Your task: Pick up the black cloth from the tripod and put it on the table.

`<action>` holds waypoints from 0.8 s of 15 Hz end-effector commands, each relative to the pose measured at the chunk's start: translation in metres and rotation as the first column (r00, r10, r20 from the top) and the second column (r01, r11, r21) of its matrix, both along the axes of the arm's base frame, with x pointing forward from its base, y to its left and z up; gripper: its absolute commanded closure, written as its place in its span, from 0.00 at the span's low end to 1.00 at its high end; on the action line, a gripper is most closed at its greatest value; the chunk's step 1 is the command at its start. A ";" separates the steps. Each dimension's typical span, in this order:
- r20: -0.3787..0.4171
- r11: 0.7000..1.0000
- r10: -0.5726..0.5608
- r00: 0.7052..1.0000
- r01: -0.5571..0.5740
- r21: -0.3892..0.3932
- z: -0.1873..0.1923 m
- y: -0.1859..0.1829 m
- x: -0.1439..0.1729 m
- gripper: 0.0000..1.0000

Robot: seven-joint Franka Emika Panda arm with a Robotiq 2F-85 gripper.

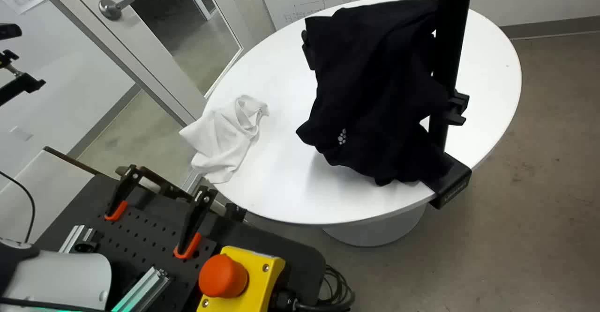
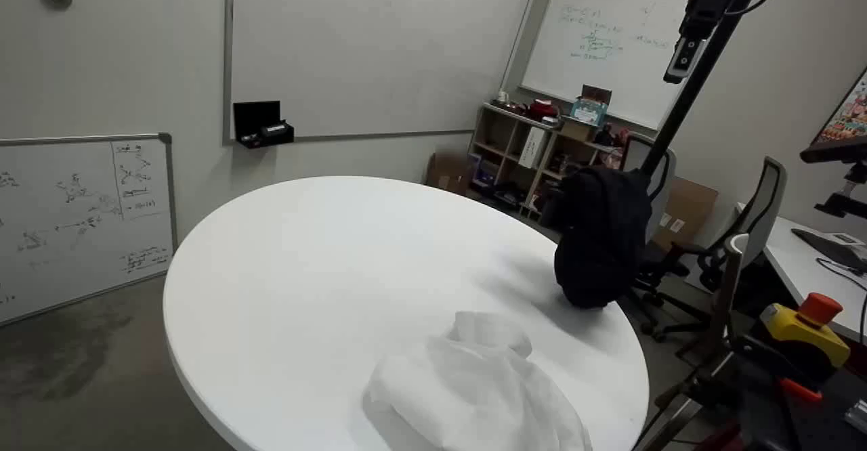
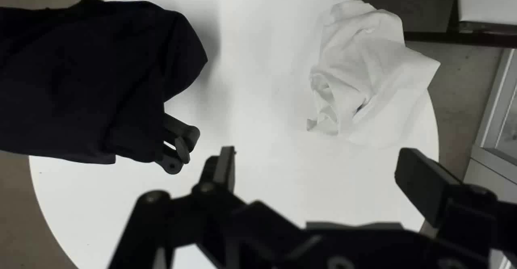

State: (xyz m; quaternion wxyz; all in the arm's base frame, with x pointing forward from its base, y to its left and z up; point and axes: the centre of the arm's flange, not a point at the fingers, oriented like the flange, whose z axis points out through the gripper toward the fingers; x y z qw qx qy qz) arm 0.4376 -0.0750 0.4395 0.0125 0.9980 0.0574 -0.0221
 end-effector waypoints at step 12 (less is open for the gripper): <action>0.084 1.000 -0.004 0.996 0.006 -0.023 0.006 -0.024 0.023 0.00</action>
